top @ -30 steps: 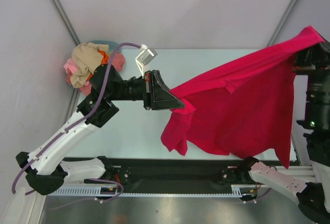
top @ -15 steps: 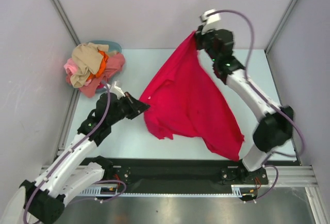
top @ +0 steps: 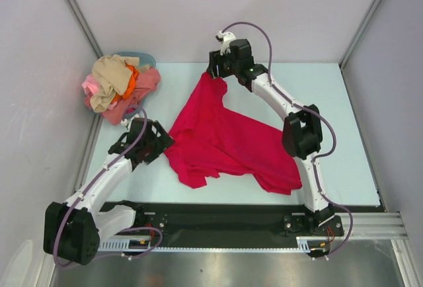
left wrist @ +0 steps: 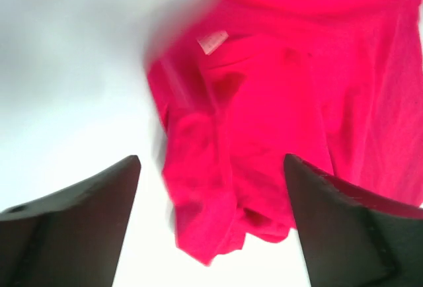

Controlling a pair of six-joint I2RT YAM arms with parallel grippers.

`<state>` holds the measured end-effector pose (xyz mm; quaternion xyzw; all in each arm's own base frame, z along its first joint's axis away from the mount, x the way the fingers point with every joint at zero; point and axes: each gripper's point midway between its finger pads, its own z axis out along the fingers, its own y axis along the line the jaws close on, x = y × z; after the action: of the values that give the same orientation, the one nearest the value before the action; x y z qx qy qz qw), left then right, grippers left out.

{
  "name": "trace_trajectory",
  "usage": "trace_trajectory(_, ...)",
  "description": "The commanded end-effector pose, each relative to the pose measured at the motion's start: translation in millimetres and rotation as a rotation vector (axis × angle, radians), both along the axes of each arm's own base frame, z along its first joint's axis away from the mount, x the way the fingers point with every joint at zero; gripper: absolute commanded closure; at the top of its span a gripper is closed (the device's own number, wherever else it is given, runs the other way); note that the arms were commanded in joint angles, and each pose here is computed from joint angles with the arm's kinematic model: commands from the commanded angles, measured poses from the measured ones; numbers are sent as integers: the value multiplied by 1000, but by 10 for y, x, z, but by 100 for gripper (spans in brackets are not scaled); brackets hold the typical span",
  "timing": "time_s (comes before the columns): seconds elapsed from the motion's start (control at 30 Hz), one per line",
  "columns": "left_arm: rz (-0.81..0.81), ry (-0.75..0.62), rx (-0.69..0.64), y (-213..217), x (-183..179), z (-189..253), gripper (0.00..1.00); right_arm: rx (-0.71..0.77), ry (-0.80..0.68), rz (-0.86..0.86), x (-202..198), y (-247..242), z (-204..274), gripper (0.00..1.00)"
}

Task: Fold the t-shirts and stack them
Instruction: Move the tshirt to the center of the board, then flatten the tshirt out

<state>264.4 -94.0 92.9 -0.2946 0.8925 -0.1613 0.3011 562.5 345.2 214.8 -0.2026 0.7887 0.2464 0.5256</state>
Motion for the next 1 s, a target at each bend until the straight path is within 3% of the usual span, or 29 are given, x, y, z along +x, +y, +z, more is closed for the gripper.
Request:
trace_trajectory(0.0,25,21,69,187,-141,-9,1,-68,260,-97,-276,-438,-168,33)
trace_trajectory(0.07,42,-18,67,230,-194,102,0,-69,407,-169,-430,-813,-371,29)
trace_trajectory(0.1,35,-37,65,227,-199,145,0,-47,406,-216,-521,-992,-167,28)
trace_trajectory(0.13,31,-77,57,224,-192,252,0,-70,519,-299,-677,-1306,-546,27)
trace_trajectory(0.2,-6,-108,62,197,-176,329,0,-61,531,-430,-863,-1715,-459,25)
trace_trajectory(0.27,-60,-140,74,129,-68,418,0,-68,659,-613,-1166,-2232,-812,25)
trace_trajectory(0.33,-119,-161,98,64,55,541,1,-32,672,-670,-1380,-2450,-791,25)
trace_trajectory(0.37,-156,-121,113,-11,133,440,2,-56,734,-751,-1594,-2681,-1075,25)
trace_trajectory(0.43,-230,-132,156,-149,335,548,5,-67,733,-828,-1800,-2890,-1117,26)
trace_trajectory(0.47,-269,-72,198,-191,431,375,5,-114,756,-886,-1980,-3040,-1283,26)
trace_trajectory(0.57,-323,-63,269,-351,801,422,5,-123,751,-974,-2191,-3227,-1347,26)
trace_trajectory(0.6,-361,27,298,-393,890,147,4,-139,776,-989,-2318,-3262,-1457,27)
trace_trajectory(0.63,-374,-4,291,-496,1094,312,4,-146,775,-1005,-2358,-3299,-1472,27)
trace_trajectory(0.73,-392,57,399,-522,1421,72,2,-164,764,-1043,-2437,-3395,-1498,27)
trace_trajectory(0.83,-409,122,455,-527,1613,-158,4,-194,727,-1117,-2440,-3576,-1523,27)
trace_trajectory(0.97,-424,176,490,-521,1737,-398,10,-123,780,-1127,-2388,-3636,-1682,34)
